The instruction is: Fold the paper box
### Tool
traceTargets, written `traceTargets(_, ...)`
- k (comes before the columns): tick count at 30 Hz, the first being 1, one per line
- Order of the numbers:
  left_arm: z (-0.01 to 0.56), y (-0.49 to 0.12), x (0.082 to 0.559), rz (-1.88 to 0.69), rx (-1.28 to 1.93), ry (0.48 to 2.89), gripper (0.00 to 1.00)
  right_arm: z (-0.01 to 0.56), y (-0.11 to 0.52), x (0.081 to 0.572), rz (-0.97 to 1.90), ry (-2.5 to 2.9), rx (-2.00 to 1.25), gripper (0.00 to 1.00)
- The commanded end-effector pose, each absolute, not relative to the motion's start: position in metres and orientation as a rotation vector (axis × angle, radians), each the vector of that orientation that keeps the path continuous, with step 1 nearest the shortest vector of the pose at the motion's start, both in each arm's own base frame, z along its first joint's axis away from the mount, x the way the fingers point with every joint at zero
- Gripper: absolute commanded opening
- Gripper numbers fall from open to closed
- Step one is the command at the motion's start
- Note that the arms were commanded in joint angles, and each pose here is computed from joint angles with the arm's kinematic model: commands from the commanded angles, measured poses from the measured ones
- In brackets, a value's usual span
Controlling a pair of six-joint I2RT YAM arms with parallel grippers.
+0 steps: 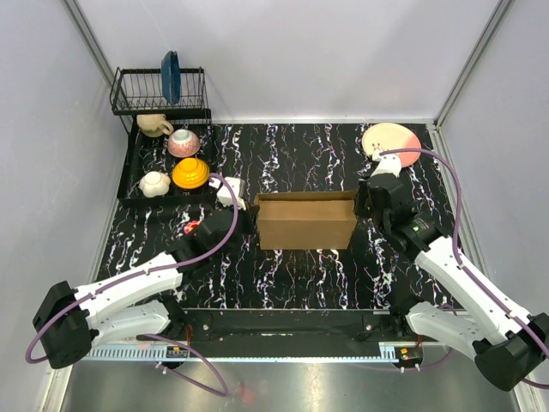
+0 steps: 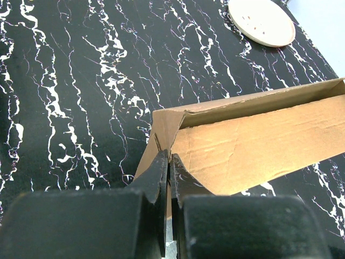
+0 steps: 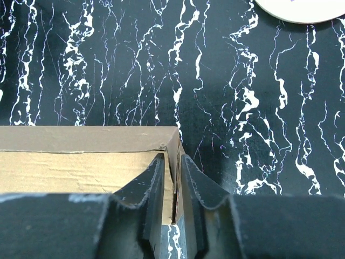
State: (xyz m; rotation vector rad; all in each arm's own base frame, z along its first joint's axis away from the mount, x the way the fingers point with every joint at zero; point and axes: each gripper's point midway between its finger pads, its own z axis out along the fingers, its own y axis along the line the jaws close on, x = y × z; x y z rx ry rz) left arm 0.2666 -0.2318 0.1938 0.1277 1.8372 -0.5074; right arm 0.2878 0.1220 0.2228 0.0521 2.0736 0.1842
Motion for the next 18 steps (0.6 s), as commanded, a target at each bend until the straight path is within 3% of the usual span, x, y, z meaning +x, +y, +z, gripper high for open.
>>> traceTargets(1,0.147,-0.226,0.25,-0.421,0.246,1.993,0.0,0.251,0.122,0.3,0.184,1.971,0.083,0.22)
traceTargets(7,0.145,-0.226,0.248,-0.423,0.246,1.997,0.0,0.244,0.122,0.3,0.176,1.982,0.078,0.08)
traceTargets(8,0.145,-0.226,0.248,-0.422,0.245,1.997,0.0,0.243,0.121,0.3,0.172,1.984,0.077,0.01)
traceTargets(18,0.135,-0.224,0.245,-0.428,0.224,2.002,0.0,0.192,0.122,0.277,0.228,2.092,0.118,0.0)
